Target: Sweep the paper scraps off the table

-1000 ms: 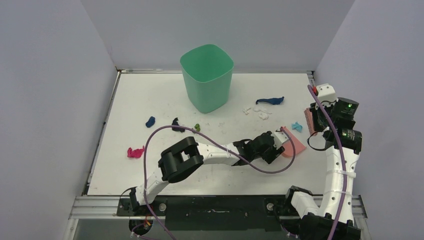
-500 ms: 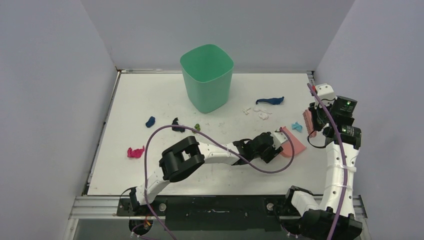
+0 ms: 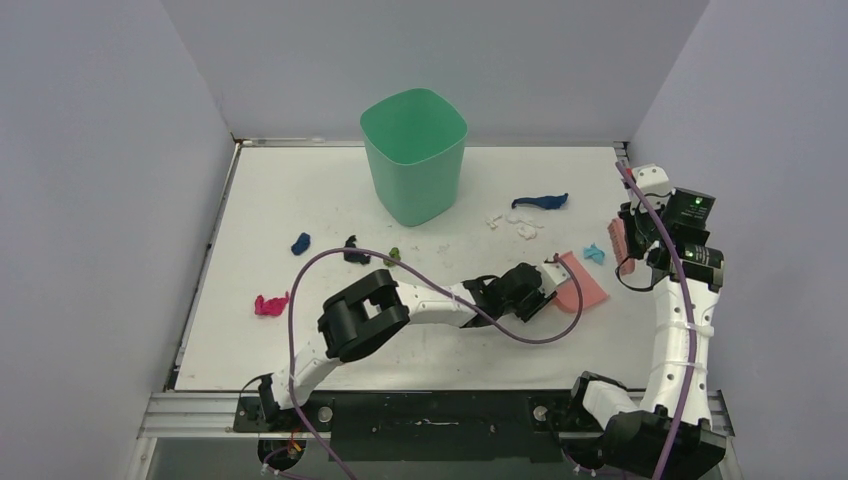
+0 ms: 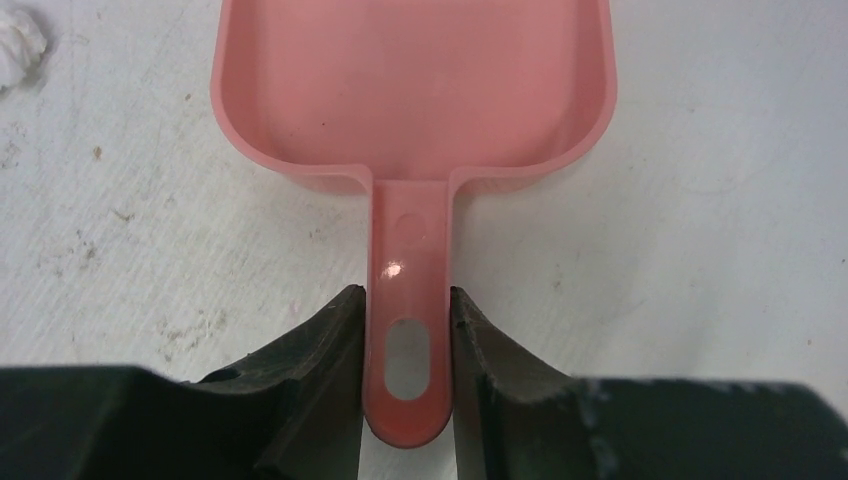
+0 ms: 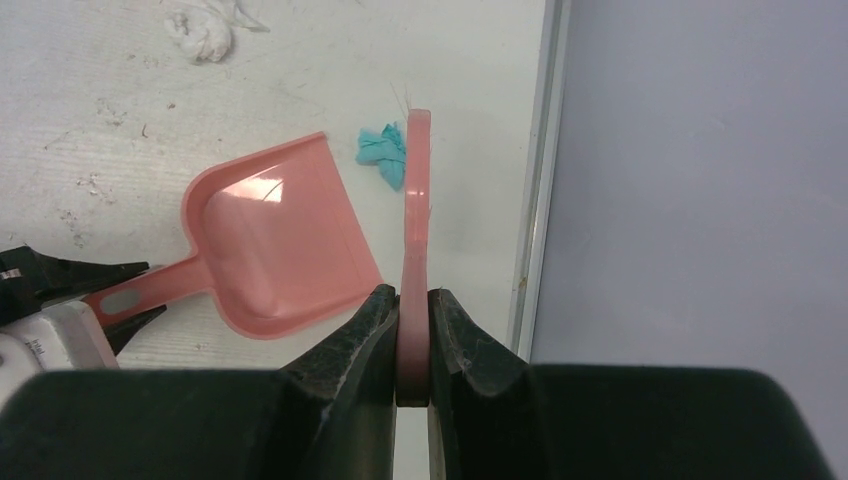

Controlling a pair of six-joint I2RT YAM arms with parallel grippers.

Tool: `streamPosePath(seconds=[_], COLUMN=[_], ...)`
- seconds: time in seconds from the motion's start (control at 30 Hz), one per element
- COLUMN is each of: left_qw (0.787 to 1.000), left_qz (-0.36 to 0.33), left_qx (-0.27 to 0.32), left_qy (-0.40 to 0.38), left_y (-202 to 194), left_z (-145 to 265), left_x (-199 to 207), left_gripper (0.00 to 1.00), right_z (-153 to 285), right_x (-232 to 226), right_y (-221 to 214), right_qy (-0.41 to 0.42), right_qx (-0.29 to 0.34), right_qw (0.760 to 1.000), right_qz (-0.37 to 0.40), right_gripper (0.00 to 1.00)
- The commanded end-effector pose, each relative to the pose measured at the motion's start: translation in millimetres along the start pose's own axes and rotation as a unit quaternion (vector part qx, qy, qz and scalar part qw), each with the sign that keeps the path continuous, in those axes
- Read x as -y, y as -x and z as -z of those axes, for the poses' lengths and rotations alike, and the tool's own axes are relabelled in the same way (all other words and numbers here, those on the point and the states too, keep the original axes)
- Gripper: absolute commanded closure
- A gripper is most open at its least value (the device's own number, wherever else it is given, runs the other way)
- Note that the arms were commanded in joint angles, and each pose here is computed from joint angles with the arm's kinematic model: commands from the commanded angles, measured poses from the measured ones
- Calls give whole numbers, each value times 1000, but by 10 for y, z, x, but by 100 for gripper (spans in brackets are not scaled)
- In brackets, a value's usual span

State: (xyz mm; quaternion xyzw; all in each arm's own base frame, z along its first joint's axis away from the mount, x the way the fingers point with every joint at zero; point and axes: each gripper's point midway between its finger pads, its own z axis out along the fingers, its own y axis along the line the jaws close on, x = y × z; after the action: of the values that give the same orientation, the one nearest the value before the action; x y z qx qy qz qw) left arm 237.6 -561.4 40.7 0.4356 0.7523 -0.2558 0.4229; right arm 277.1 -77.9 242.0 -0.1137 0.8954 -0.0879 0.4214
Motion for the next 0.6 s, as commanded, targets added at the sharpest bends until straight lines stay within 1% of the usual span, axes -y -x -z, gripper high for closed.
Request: streamPosePath(seconds=[0.0, 0.07, 0.27, 0.43, 0.57], left_qw=[999, 999, 997, 995, 993], left_qz=[-2, -3, 8, 13, 6], left_qx=[35, 25, -39, -80, -108], left_qy=[20, 37, 65, 61, 55], left_y=[473, 550, 441, 148, -55], left_z=[404, 599, 1274, 1718, 1908], left_x=[-88, -163, -252, -278, -265], left_gripper=[97, 100, 100, 100, 100], right_z=[55, 28, -154, -452, -741], right_x=[214, 263, 474, 627, 730], right_y=[233, 236, 189, 96, 50], right_qy=[-37, -42, -73, -88, -95], right_qx=[25, 20, -10, -44, -64], right_qw=[999, 999, 995, 992, 990], right_qz=[17, 25, 63, 80, 85], right_gripper=[95, 95, 95, 95, 95])
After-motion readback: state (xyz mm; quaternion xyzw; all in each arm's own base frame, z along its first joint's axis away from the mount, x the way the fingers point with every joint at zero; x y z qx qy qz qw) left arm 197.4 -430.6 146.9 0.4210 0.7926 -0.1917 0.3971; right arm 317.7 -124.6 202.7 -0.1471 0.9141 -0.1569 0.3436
